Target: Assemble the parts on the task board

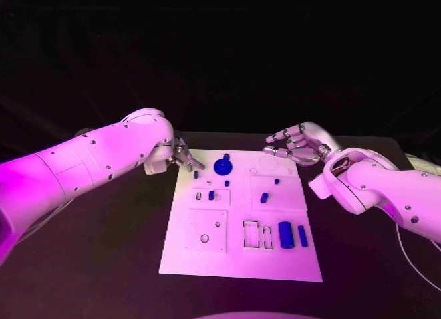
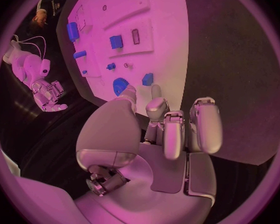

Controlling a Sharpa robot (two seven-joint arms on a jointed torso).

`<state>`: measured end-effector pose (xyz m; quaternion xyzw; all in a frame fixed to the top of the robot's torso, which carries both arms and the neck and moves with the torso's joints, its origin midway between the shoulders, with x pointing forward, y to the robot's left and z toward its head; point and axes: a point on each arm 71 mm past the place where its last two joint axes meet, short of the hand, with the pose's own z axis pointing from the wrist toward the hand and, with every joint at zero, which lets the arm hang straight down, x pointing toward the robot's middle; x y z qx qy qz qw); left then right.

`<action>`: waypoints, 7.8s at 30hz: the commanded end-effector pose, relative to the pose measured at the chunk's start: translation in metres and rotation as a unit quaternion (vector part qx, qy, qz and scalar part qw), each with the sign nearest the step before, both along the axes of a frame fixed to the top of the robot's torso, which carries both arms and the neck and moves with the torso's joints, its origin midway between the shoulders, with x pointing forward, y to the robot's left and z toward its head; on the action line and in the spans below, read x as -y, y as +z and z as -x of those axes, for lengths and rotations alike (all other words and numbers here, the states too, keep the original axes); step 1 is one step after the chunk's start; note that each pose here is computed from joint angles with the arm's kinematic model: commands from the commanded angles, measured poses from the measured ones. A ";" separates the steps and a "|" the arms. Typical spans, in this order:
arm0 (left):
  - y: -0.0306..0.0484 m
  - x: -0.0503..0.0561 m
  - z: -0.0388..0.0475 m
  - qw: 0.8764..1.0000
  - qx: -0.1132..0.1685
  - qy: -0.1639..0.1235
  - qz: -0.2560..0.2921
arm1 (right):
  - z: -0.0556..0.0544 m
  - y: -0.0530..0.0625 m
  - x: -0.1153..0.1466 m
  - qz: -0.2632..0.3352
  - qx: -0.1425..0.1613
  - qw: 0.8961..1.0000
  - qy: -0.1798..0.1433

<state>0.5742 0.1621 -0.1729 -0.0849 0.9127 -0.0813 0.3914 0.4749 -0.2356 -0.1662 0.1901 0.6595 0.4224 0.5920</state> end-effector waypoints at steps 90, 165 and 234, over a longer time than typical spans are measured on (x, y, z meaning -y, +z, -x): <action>-0.0382 0.008 0.0691 0.996 0.033 -0.069 0.052 | 0.003 -0.013 -0.001 0.012 -0.031 0.999 0.021; -0.0601 0.017 0.0684 0.996 -0.043 -0.079 0.000 | 0.004 -0.016 -0.004 0.012 -0.034 0.999 0.028; -0.0504 0.019 0.0681 0.998 -0.002 -0.066 0.016 | 0.004 -0.020 -0.006 0.007 -0.039 0.999 0.031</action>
